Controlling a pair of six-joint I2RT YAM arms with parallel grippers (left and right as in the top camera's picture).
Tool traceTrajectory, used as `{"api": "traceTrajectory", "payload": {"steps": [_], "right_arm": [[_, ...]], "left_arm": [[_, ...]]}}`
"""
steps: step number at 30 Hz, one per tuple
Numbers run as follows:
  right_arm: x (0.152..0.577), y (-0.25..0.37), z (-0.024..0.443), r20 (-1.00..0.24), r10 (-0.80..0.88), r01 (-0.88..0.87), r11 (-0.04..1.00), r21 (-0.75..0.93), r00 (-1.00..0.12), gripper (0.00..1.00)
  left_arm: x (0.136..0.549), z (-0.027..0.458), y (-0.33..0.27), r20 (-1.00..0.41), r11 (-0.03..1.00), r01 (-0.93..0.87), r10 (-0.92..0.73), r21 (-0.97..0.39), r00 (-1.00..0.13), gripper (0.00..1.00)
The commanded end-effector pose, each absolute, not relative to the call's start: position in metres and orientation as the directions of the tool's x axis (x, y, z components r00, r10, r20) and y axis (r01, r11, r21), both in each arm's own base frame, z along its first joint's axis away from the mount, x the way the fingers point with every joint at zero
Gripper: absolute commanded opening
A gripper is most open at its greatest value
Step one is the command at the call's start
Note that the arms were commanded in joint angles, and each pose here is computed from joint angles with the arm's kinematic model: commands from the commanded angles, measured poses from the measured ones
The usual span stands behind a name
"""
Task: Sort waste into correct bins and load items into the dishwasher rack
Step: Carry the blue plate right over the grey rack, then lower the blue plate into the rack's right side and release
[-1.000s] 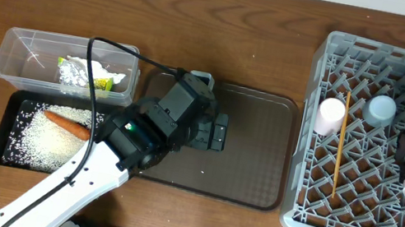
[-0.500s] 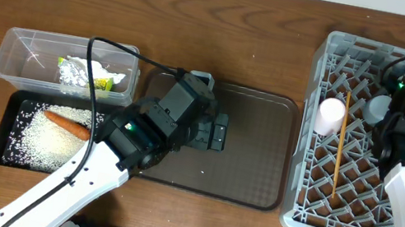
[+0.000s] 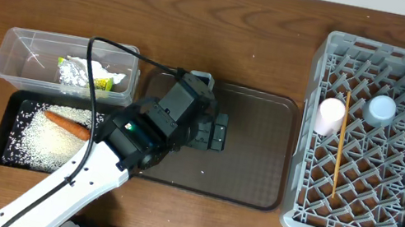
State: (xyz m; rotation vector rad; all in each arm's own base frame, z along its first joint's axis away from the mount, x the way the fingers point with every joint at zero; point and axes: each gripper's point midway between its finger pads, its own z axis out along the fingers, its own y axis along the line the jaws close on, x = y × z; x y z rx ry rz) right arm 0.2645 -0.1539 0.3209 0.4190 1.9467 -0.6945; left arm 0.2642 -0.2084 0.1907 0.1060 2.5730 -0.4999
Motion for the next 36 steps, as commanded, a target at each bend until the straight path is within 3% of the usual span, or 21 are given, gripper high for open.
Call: {"api": "traceTrajectory", "payload": {"steps": [1, 4, 6, 7, 14, 19, 24, 30, 33, 36], "right_arm": [[0.273, -0.148, 0.317, -0.916, 0.215, 0.519, 0.855, 0.008, -0.340, 0.12], [0.275, -0.167, 0.321, -0.900, 0.336, 0.535, 0.832, 0.146, -0.278, 0.15], [0.280, -0.178, 0.327, -0.883, 0.404, 0.535, 0.814, 0.228, -0.239, 0.36], [0.282, -0.182, 0.330, -0.878, 0.418, 0.529, 0.812, 0.247, -0.232, 0.99], [0.297, -0.218, 0.338, -0.867, 0.446, 0.560, 0.786, 0.262, -0.221, 0.99], [0.317, -0.223, 0.326, -0.760, 0.573, 0.549, 0.759, 0.351, -0.306, 0.99], [0.317, -0.234, 0.326, -0.676, 0.613, 0.584, 0.745, 0.323, -0.409, 0.99], [0.273, -0.263, 0.355, -0.683, 0.613, 0.699, 0.684, 0.209, -0.396, 0.99], [0.240, -0.278, 0.354, -0.669, 0.662, 0.794, 0.582, 0.174, -0.338, 0.99], [0.225, -0.281, 0.341, -0.621, 0.715, 0.824, 0.534, 0.188, -0.322, 0.84]], "left_arm": [[0.267, 0.189, -0.207, -0.506, 0.934, 0.172, -0.010, -0.312, -0.862, 0.98], [0.267, 0.189, -0.207, -0.506, 0.934, 0.172, -0.010, -0.312, -0.862, 0.98], [0.267, 0.189, -0.207, -0.506, 0.934, 0.172, -0.010, -0.312, -0.863, 0.98], [0.267, 0.189, -0.207, -0.506, 0.934, 0.172, -0.010, -0.312, -0.862, 0.98], [0.267, 0.189, -0.207, -0.506, 0.934, 0.172, -0.010, -0.312, -0.862, 0.98], [0.267, 0.189, -0.207, -0.506, 0.934, 0.172, -0.010, -0.312, -0.863, 0.98], [0.267, 0.189, -0.207, -0.506, 0.934, 0.172, -0.010, -0.312, -0.863, 0.98], [0.267, 0.189, -0.207, -0.506, 0.934, 0.172, -0.010, -0.312, -0.862, 0.98], [0.267, 0.189, -0.207, -0.506, 0.934, 0.172, -0.010, -0.312, -0.862, 0.98], [0.267, 0.189, -0.207, -0.506, 0.934, 0.172, -0.010, -0.312, -0.862, 0.98]]}}
